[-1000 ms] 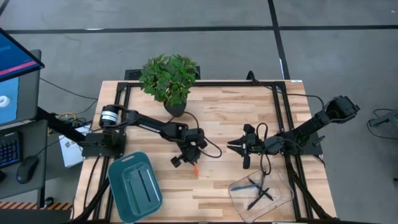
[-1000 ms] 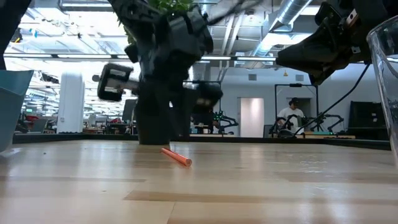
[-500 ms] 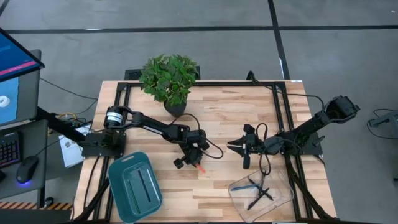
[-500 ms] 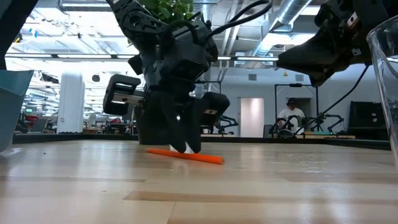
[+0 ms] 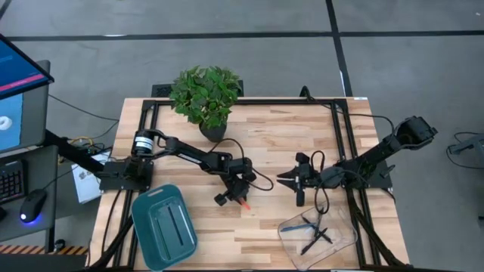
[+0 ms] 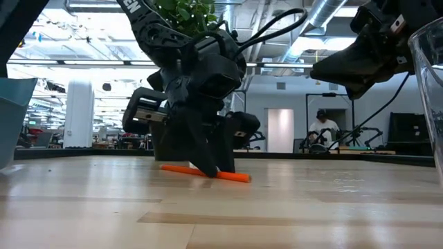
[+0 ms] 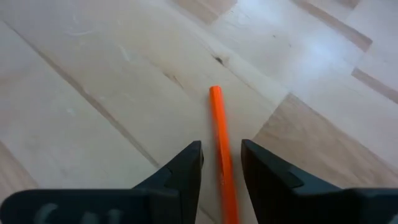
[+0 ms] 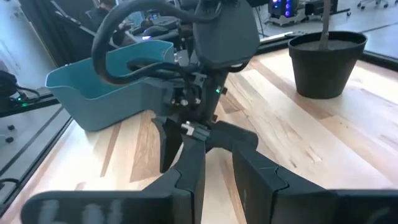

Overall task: Sort pens & pencils
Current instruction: Put the orange pencil into the blue bin

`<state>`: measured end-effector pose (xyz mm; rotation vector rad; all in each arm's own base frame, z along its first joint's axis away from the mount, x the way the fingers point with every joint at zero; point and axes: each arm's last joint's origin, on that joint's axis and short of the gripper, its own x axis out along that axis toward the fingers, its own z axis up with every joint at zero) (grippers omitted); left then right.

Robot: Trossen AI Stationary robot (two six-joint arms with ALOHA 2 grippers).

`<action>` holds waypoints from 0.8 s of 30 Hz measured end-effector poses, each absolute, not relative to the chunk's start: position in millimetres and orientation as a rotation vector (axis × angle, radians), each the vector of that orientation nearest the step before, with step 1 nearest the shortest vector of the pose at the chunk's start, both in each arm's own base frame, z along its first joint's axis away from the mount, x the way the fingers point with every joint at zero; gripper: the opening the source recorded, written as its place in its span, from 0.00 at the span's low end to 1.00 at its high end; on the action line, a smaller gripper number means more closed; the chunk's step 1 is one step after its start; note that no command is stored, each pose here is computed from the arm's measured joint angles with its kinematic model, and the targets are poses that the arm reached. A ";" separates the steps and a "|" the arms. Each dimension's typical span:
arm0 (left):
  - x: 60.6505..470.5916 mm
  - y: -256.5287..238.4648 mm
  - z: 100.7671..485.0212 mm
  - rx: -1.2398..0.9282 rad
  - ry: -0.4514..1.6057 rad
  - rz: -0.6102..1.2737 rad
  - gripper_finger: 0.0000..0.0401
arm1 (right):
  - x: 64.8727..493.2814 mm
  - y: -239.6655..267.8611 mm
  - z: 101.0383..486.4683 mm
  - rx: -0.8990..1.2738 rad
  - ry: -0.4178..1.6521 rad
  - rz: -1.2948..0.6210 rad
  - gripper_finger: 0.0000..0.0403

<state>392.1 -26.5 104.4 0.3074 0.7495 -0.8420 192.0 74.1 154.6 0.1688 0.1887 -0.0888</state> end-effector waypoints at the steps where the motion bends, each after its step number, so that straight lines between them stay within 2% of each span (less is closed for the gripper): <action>1: 392.7 -26.6 104.7 0.292 0.749 -0.833 0.27 | 191.7 74.9 154.5 0.170 0.190 -0.084 0.25; 8: 398.2 -32.9 105.8 0.195 0.728 -0.784 0.27 | 190.2 79.0 154.9 0.170 0.188 -0.063 0.25; 24: 388.5 -42.3 94.4 0.247 0.660 -0.759 0.27 | 189.8 79.9 155.0 0.152 0.189 -0.056 0.25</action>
